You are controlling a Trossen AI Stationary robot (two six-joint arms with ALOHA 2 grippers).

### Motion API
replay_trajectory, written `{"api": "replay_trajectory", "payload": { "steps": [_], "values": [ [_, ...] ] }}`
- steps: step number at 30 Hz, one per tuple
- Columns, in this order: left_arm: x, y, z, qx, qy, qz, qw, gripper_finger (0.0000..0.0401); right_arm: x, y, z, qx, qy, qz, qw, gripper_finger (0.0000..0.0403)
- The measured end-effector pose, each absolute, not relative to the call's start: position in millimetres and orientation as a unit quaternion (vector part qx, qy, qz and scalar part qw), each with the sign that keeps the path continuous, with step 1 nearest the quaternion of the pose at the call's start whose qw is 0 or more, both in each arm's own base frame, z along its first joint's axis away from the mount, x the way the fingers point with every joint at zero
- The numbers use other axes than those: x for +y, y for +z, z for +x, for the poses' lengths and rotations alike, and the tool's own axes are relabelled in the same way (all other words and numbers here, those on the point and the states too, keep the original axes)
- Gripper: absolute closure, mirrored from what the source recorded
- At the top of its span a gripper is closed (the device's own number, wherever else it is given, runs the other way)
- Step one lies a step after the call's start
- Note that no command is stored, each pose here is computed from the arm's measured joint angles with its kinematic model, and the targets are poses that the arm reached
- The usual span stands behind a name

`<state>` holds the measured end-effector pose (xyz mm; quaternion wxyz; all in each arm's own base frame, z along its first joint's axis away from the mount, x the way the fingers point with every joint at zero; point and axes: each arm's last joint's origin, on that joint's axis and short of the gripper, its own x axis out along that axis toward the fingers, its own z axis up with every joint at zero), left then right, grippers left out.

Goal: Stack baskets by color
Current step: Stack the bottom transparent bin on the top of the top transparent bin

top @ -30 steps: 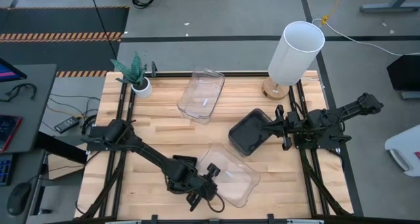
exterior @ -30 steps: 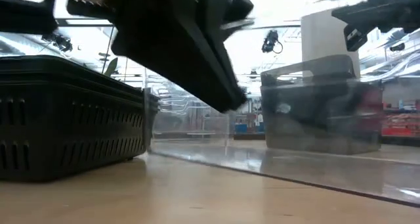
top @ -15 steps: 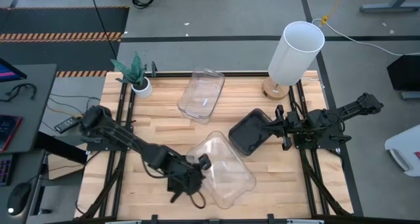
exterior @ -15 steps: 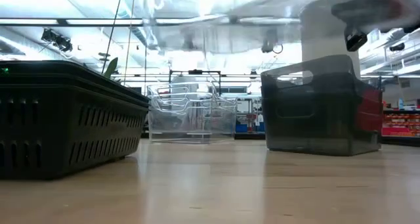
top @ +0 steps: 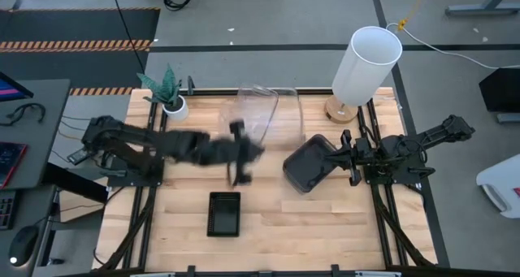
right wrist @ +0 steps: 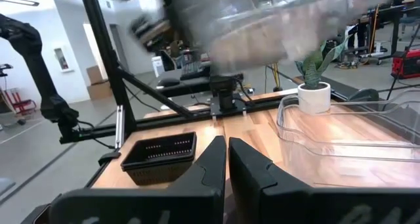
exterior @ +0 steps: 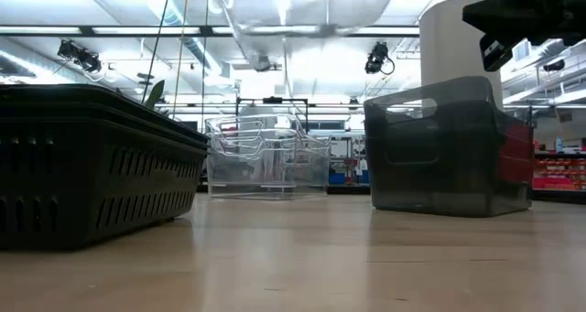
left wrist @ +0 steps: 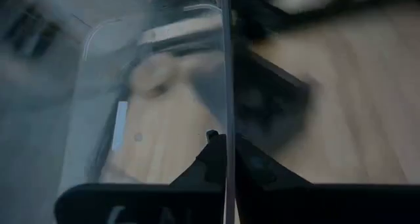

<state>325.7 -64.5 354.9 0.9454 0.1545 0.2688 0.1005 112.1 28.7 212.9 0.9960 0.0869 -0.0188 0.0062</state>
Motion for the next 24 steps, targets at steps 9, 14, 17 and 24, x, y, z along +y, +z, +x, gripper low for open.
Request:
{"api": "replay_trajectory", "payload": {
  "steps": [9,14,17,24],
  "values": [
    [47.0,357.0,341.4,0.183,0.264,-0.150,0.935,0.0381,28.7,213.1,112.1,-0.019,0.006,0.087,0.996,0.0378],
    [77.9,350.9,339.3,0.169,0.290,-0.260,0.906,0.0386,28.7,213.2,112.1,-0.020,0.006,0.087,0.996,0.0379],
    [80.6,347.4,338.3,0.170,0.299,-0.303,0.888,0.0386,28.7,213.2,112.1,-0.019,0.006,0.087,0.996,0.0380],
    [68.4,345.9,340.5,0.146,0.345,-0.320,0.870,0.0387,28.6,213.6,112.0,-0.021,0.006,0.088,0.996,0.0380]
  ]
}}
